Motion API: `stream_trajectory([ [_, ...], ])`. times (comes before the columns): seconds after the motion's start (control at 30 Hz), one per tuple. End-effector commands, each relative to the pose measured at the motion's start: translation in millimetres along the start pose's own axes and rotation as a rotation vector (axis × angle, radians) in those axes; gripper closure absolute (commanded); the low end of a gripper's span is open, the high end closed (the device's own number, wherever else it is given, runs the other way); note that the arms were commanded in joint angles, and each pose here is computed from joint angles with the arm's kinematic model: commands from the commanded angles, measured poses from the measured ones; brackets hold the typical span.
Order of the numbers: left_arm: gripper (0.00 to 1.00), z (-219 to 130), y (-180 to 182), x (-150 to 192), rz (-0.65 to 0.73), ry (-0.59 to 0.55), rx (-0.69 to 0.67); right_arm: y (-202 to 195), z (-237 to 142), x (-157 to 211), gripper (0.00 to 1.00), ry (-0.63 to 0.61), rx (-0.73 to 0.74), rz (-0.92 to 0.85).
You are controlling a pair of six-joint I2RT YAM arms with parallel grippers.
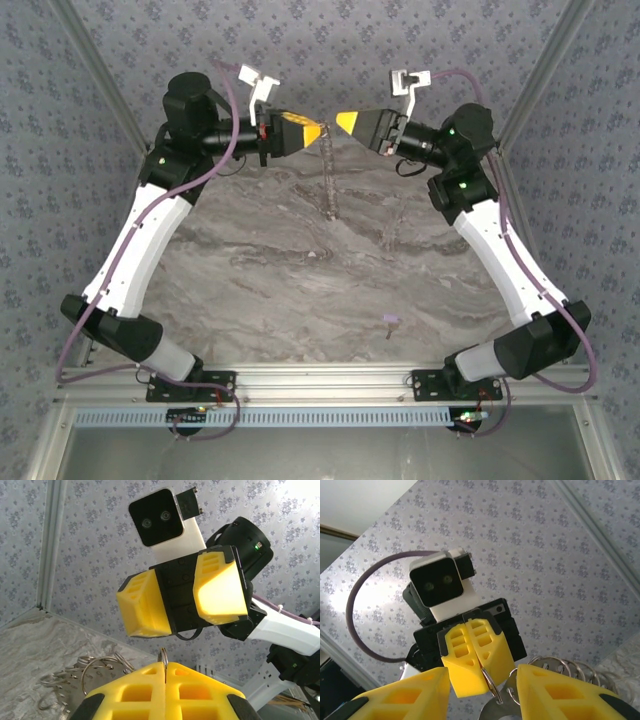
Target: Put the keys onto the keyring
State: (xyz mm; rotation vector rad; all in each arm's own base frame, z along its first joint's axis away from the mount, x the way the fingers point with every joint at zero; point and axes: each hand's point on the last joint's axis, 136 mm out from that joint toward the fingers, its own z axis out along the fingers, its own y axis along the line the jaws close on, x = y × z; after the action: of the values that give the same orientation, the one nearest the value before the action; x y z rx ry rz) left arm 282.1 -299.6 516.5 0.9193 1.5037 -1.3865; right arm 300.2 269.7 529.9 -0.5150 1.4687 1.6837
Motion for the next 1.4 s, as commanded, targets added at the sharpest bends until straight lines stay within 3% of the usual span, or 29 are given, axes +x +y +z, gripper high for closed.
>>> stream_trajectory([
  [0.0, 1.00, -6.1, -22.9, -17.5, 0.073, -0.023, 0.069, 14.4, 4.9, 2.7, 0.58, 0.040, -0.047, -0.049],
  [0.47, 1.00, -3.3, -18.6, -16.2, 0.043, -0.018, 0.078, 15.4, 15.1, 13.9, 0.63, 0.077, -0.091, -0.027],
  [0.6, 1.00, -2.1, -17.1, -16.2, 0.041, -0.017, 0.078, 14.5, 16.4, 17.1, 0.76, 0.087, -0.100, -0.016],
  [0.73, 1.00, -0.5, -13.2, -16.3, 0.035, -0.015, 0.072, 13.7, 15.7, 18.4, 1.00, 0.093, -0.101, -0.015],
  [0.8, 1.00, 0.6, -8.8, -14.8, 0.024, -0.012, 0.060, 9.8, 13.5, 15.9, 1.00, 0.082, -0.090, -0.013],
  [0.87, 0.89, -0.2, 0.4, -14.9, 0.004, -0.019, 0.016, 6.3, 9.3, 9.9, 1.00, 0.052, -0.077, -0.019],
  [1.0, 0.55, -14.9, 21.0, -33.2, -0.024, -0.120, -0.133, 1.2, -0.8, -12.0, 1.00, -0.042, -0.066, -0.037],
  [1.07, 0.46, -25.9, 33.3, -41.3, -0.054, -0.209, -0.200, 2.3, -2.9, -20.9, 1.00, -0.077, -0.076, -0.046],
  [1.2, 0.42, -37.8, 40.4, -53.3, -0.130, -0.345, -0.210, 6.4, -3.6, -36.2, 1.00, -0.148, -0.104, -0.065],
  [1.37, 0.48, -28.7, 36.6, -55.9, -0.196, -0.368, -0.133, 10.6, -2.2, -48.0, 1.00, -0.215, -0.136, -0.075],
])
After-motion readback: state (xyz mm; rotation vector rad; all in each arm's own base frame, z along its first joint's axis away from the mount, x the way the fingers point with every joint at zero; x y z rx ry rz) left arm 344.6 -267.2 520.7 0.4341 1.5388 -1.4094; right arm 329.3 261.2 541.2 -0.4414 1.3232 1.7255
